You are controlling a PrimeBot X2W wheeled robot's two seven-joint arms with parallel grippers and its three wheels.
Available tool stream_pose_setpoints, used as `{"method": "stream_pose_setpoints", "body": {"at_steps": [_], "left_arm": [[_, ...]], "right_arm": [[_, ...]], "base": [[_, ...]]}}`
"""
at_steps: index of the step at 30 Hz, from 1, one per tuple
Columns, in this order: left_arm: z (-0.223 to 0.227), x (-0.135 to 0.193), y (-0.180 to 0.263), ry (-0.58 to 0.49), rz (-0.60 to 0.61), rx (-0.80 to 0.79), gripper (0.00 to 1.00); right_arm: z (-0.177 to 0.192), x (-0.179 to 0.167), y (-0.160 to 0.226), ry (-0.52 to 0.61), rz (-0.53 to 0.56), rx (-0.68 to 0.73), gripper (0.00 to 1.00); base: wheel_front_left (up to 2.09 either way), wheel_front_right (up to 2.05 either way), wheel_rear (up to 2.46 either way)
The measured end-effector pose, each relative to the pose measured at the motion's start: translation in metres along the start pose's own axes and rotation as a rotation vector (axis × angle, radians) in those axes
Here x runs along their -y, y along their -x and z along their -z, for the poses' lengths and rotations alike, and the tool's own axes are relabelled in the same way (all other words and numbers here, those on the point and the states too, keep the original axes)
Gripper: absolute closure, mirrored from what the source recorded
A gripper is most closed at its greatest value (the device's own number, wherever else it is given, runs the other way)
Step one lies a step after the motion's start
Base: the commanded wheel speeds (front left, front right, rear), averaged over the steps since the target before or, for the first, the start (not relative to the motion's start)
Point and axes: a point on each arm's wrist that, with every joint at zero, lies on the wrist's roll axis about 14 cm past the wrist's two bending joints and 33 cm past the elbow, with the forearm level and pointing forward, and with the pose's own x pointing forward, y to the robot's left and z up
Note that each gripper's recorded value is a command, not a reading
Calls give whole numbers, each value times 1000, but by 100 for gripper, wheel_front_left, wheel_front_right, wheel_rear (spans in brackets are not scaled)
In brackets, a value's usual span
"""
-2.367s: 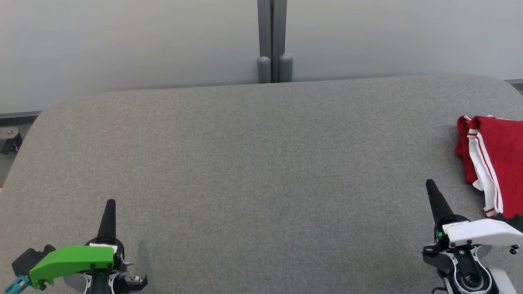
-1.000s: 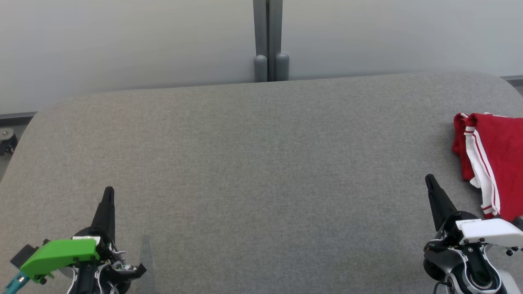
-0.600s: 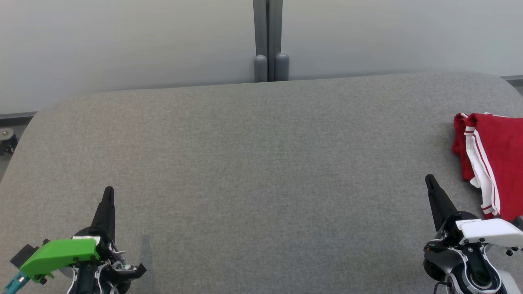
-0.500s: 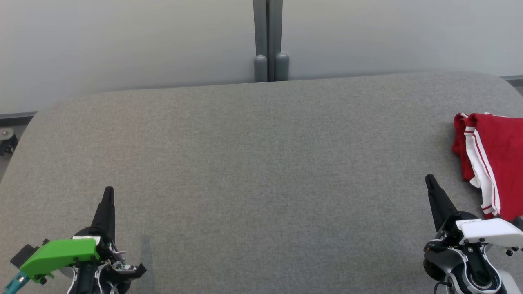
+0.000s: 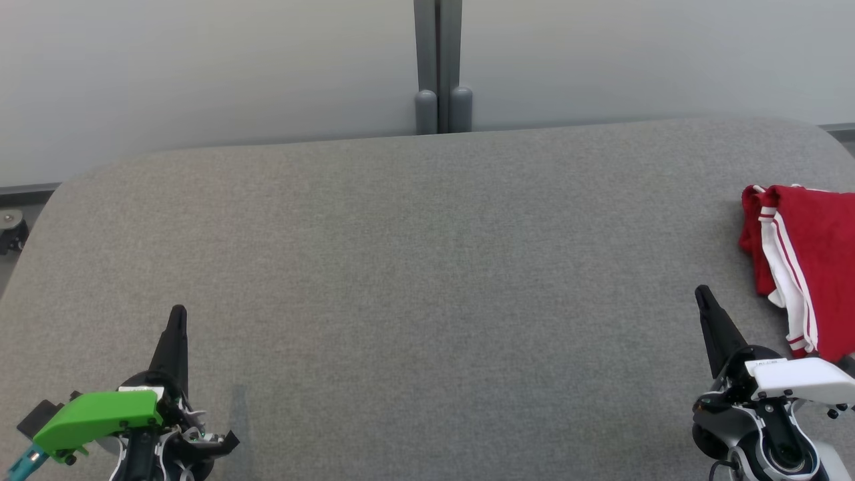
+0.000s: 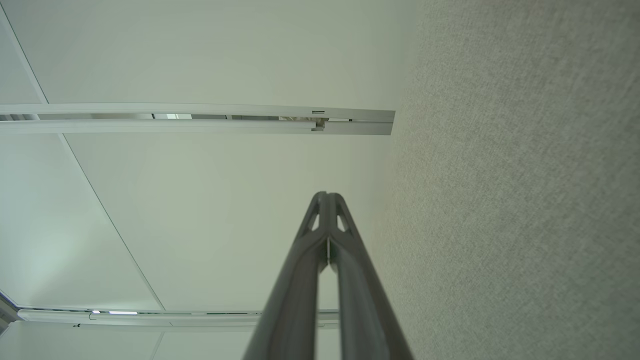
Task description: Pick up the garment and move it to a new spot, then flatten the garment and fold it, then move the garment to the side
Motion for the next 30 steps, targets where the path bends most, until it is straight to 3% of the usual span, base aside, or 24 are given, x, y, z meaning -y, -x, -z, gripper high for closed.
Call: {"method": "stream_pose_setpoints", "body": {"at_steps": [30], "left_arm": [[0, 0, 0, 0, 0, 0, 100]], "right_arm": [[0, 0, 0, 0, 0, 0, 100]], "base": [[0, 0, 0]]}}
